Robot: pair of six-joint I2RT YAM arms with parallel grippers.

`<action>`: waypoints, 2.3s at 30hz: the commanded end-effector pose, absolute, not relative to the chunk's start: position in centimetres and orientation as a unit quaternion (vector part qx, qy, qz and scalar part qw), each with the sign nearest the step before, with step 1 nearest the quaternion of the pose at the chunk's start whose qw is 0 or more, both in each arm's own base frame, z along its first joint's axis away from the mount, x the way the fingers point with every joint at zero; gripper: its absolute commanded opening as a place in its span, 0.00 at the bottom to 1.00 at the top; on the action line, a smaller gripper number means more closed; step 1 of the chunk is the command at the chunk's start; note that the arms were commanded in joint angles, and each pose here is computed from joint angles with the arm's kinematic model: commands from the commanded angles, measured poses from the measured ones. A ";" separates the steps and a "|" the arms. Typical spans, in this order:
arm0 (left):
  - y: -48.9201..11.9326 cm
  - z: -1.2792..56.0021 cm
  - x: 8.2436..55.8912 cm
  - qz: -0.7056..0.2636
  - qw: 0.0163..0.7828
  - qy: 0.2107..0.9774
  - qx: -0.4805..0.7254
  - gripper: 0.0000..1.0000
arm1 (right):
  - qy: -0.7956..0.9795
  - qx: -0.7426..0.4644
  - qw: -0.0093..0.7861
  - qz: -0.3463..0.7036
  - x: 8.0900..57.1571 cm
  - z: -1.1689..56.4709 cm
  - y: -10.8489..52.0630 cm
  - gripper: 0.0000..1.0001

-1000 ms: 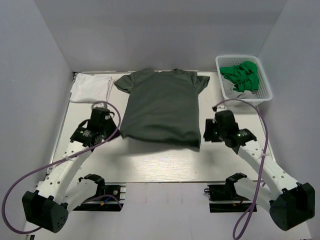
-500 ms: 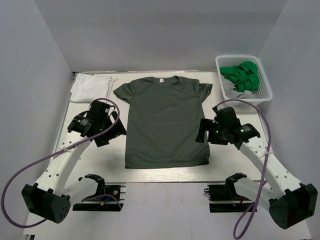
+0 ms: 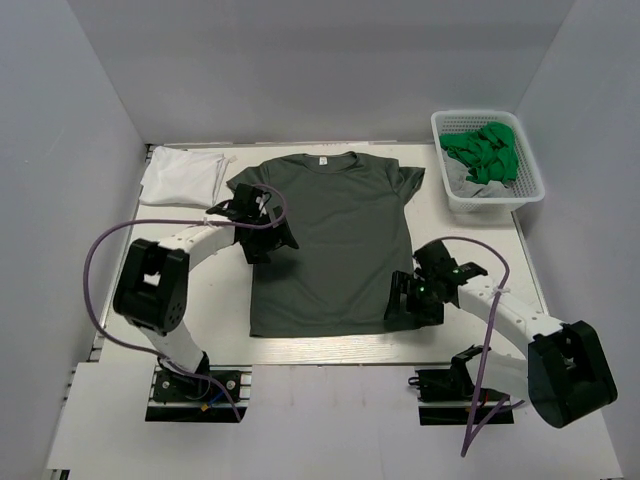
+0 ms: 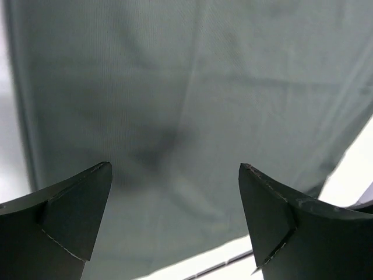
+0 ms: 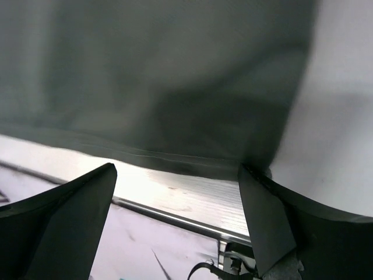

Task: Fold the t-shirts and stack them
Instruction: Flatten out the tshirt

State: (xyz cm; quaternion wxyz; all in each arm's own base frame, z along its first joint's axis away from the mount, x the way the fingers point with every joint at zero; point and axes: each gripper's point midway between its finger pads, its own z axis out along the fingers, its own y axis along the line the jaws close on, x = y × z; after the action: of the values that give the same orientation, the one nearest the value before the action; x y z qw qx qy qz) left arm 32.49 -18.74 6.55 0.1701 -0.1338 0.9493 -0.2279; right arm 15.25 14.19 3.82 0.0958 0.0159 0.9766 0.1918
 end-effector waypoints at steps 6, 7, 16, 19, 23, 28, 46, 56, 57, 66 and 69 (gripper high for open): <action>-19.5 5.6 34.4 -0.240 0.179 0.948 -0.111 1.00 | 0.987 0.113 0.030 0.111 11.8 0.7 11.2 0.90; -19.0 5.2 34.1 -0.235 0.171 0.950 -0.117 1.00 | 0.987 0.106 0.031 0.116 11.6 0.9 11.3 0.90; -19.6 8.5 34.7 -0.238 0.209 0.946 -0.066 1.00 | 0.949 -0.049 0.196 0.243 18.7 11.9 16.1 0.90; -19.1 10.6 34.5 -0.233 0.230 0.943 -0.067 1.00 | 0.938 -0.065 0.251 0.229 21.7 14.6 16.2 0.90; -18.9 12.8 32.0 -0.245 0.204 0.944 -0.085 1.00 | 0.932 -0.035 0.317 0.172 28.5 16.8 16.1 0.90; -18.9 11.7 26.7 -0.268 0.160 0.945 -0.100 1.00 | 0.938 -0.008 0.327 0.113 37.8 14.7 17.0 0.90; -14.7 0.3 21.6 -0.125 -0.001 0.972 -0.198 1.00 | 0.964 -0.008 0.258 0.057 50.9 2.0 16.8 0.90; -6.9 -0.3 29.1 0.036 0.043 0.963 -0.263 1.00 | 0.973 0.067 0.211 0.067 37.7 0.4 13.8 0.90; -6.8 0.1 31.4 0.030 0.059 0.965 -0.252 1.00 | 0.974 0.082 0.195 0.085 35.4 0.2 14.0 0.89; -11.1 1.5 47.4 -0.039 0.144 0.978 -0.146 1.00 | 0.978 0.029 0.147 0.144 19.7 2.9 14.5 0.89; -13.7 2.1 51.1 -0.102 0.165 0.974 -0.121 1.00 | 0.971 -0.034 0.116 0.205 16.5 4.6 16.6 0.90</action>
State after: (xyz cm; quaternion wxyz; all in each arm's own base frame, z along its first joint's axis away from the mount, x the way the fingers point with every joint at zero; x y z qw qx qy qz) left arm 47.09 -10.43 2.29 0.1222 -0.1789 0.9755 -0.0383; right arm 20.41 15.05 3.34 0.1691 0.0117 0.9737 0.1526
